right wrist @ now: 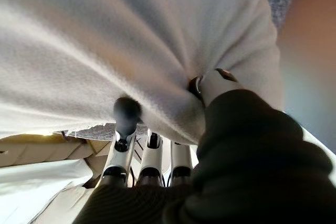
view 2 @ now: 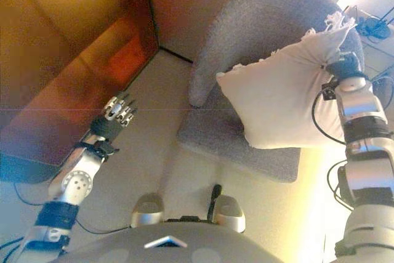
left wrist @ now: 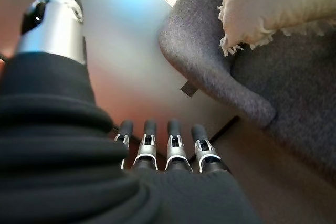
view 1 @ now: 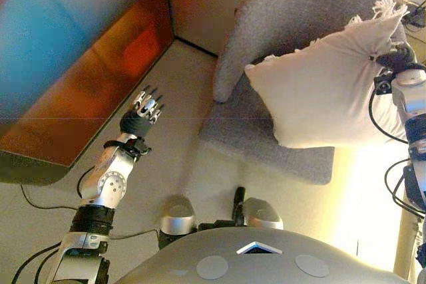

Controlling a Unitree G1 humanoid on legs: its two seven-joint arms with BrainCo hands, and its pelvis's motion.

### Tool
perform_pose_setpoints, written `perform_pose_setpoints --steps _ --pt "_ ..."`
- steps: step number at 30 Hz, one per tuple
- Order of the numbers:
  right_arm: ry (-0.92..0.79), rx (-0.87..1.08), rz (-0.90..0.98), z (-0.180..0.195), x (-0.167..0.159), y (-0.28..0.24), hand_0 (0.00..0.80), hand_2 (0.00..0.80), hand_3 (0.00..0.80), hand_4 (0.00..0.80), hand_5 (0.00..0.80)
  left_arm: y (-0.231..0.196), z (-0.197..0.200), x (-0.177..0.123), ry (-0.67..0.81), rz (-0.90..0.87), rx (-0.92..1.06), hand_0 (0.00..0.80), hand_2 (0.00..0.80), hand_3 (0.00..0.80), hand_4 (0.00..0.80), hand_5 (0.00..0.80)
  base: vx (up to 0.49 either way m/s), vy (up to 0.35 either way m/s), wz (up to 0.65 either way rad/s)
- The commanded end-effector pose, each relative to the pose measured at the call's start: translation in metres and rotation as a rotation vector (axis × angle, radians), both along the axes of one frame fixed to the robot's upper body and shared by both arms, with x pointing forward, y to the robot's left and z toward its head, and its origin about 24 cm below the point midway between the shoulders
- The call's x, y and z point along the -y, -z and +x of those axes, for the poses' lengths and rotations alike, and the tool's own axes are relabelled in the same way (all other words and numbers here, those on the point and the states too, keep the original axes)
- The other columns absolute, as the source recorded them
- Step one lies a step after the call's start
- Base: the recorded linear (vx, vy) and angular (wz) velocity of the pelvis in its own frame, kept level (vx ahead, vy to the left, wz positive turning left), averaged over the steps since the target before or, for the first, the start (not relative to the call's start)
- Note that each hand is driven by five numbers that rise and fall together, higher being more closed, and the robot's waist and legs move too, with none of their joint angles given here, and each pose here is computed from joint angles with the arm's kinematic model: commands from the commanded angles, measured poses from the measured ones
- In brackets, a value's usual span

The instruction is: Pick up the cushion and take it to the sofa

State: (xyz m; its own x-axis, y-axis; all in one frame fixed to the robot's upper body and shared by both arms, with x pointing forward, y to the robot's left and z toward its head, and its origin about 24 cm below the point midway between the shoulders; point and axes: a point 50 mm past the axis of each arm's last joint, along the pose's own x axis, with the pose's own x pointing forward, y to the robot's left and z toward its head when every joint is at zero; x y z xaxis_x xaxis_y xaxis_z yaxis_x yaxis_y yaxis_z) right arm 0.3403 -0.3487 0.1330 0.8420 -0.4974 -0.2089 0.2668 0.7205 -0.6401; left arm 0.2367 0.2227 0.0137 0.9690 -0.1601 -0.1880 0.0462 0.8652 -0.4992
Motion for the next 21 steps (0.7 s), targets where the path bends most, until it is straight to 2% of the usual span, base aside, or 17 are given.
perform_pose_setpoints --steps 1,12,17,21 --pt "-0.055 0.251 -0.193 0.009 -0.001 -0.087 0.8 0.8 0.8 0.8 0.8 -0.017 0.003 0.015 0.06 -0.044 0.101 0.0 0.0 0.0 0.0 0.0 0.198 0.113 0.08" --pt "0.021 0.254 -0.211 -0.004 0.016 -0.08 0.8 0.8 0.8 0.8 0.8 -0.021 0.007 0.025 0.151 -0.033 0.109 0.0 0.0 0.0 0.0 0.0 0.15 0.094 0.22" --pt "0.075 0.255 -0.172 -0.015 0.021 -0.055 0.8 0.8 0.8 0.8 0.8 -0.027 0.012 0.03 0.181 -0.011 0.124 0.0 0.0 0.0 0.0 0.0 0.084 0.176 0.38" --pt "0.129 0.219 -0.175 -0.013 0.028 -0.051 0.8 0.8 0.8 0.8 0.8 -0.027 0.015 0.031 0.202 0.007 0.115 0.0 0.0 0.0 0.0 0.0 0.194 -0.173 0.3"
